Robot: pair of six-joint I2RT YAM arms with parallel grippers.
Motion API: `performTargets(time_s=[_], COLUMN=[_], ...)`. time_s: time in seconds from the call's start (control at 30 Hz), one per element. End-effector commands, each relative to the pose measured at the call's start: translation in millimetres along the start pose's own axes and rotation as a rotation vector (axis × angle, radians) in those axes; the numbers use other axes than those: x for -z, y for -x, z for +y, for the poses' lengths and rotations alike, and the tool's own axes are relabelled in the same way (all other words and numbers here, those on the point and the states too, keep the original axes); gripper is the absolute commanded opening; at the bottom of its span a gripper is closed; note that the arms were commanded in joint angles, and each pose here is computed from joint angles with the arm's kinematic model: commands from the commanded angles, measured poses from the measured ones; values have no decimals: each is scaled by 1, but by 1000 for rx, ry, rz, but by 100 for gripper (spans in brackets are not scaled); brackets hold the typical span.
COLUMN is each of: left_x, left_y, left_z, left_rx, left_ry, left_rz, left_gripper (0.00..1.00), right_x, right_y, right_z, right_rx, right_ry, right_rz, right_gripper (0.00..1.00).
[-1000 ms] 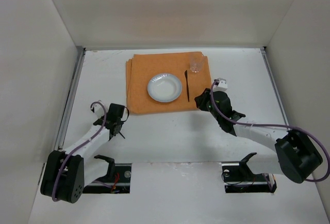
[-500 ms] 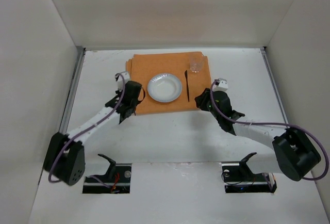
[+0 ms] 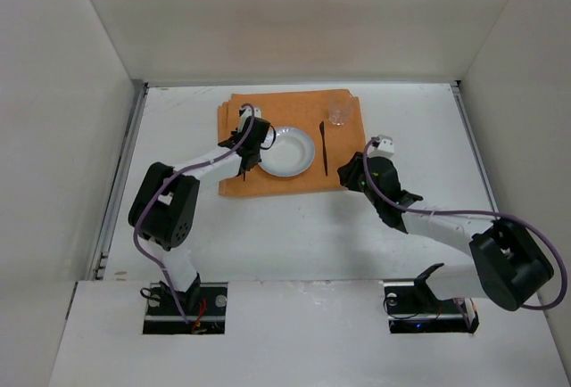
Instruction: Set the dinner table for one person
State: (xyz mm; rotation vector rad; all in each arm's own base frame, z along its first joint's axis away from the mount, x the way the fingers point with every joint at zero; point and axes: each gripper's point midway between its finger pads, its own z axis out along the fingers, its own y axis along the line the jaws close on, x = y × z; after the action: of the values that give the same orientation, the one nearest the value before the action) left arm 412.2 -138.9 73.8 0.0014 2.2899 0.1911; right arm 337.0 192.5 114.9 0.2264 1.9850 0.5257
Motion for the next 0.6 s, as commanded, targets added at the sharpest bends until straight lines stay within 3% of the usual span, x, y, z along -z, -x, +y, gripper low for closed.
performTargets(time_s=[0.0,0.57], left_x=[-3,-27], left_y=[21,6], left_z=[0,-3], left_rx=[-30,1], left_ry=[-3,7], left_rz=[-38,-5], left_gripper=[8,9], right_x=[-4,-10], right_y=[14,8], right_z=[5,6], right_rx=[-4,8], right_ry=[9,7], right_rz=[-54,-32], right_gripper=[37,37])
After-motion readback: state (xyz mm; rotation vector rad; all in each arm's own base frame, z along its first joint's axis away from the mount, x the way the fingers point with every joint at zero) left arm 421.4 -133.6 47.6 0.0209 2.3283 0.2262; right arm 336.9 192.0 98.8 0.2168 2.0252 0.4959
